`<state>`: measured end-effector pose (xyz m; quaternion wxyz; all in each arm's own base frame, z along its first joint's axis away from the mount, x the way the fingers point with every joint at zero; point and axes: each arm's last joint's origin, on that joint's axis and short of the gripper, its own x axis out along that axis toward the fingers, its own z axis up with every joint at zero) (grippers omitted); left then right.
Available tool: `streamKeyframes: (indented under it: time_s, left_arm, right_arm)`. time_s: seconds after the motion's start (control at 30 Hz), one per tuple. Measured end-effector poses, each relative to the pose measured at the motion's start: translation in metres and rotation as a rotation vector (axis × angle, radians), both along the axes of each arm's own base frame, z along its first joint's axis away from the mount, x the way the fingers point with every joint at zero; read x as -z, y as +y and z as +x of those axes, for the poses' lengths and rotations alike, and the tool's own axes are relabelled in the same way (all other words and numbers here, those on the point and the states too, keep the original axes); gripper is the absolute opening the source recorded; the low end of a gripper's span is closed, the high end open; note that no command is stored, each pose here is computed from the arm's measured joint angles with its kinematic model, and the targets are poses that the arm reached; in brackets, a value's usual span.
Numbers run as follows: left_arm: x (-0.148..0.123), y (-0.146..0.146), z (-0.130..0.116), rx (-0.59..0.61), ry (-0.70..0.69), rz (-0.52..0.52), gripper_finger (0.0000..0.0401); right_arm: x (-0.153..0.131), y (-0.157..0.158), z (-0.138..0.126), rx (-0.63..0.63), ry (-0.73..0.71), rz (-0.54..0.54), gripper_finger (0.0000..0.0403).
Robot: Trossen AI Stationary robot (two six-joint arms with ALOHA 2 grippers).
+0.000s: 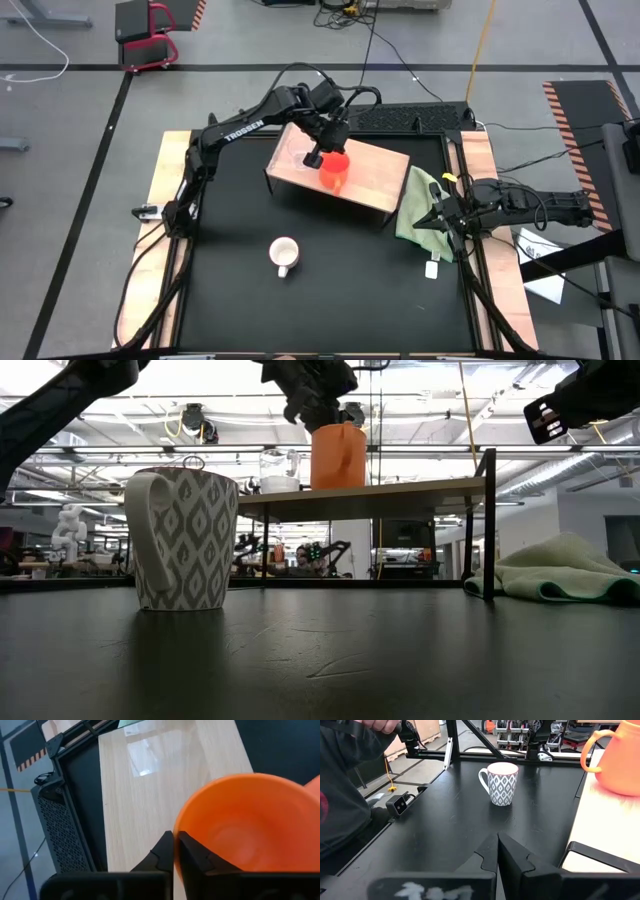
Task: Stack small to large cups/mugs on shelf
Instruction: Put the orange mug on the shelf
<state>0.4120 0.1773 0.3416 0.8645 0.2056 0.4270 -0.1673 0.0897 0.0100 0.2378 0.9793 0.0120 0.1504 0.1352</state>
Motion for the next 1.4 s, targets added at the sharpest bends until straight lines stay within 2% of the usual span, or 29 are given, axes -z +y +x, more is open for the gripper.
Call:
streamKeyframes:
  time_s: [0.17,0.37,0.6,0.9,1.4]
  left_arm:
    - [0.009,0.0,0.0,-0.004,0.06,-0.012,0.003]
    - [0.005,0.0,-0.001,-0.013,0.045,0.013,0.004]
    - [0.005,-0.001,0.001,0.006,0.032,0.029,0.0005]
    - [0.003,-0.007,0.008,0.008,0.009,0.112,0.0001]
    - [0.002,-0.019,0.011,0.0,0.033,0.146,0.0]
  right_arm:
    - [0.0,0.0,0.0,0.0,0.0,0.0,0.0]
    - [0.0,0.0,0.0,0.0,0.0,0.0,0.0]
    - [0.0,0.0,0.0,0.0,0.0,0.0,0.0]
    - [0.0,0.0,0.0,0.0,0.001,0.0,0.0]
    - [0.0,0.0,0.0,0.001,0.002,0.003,0.0]
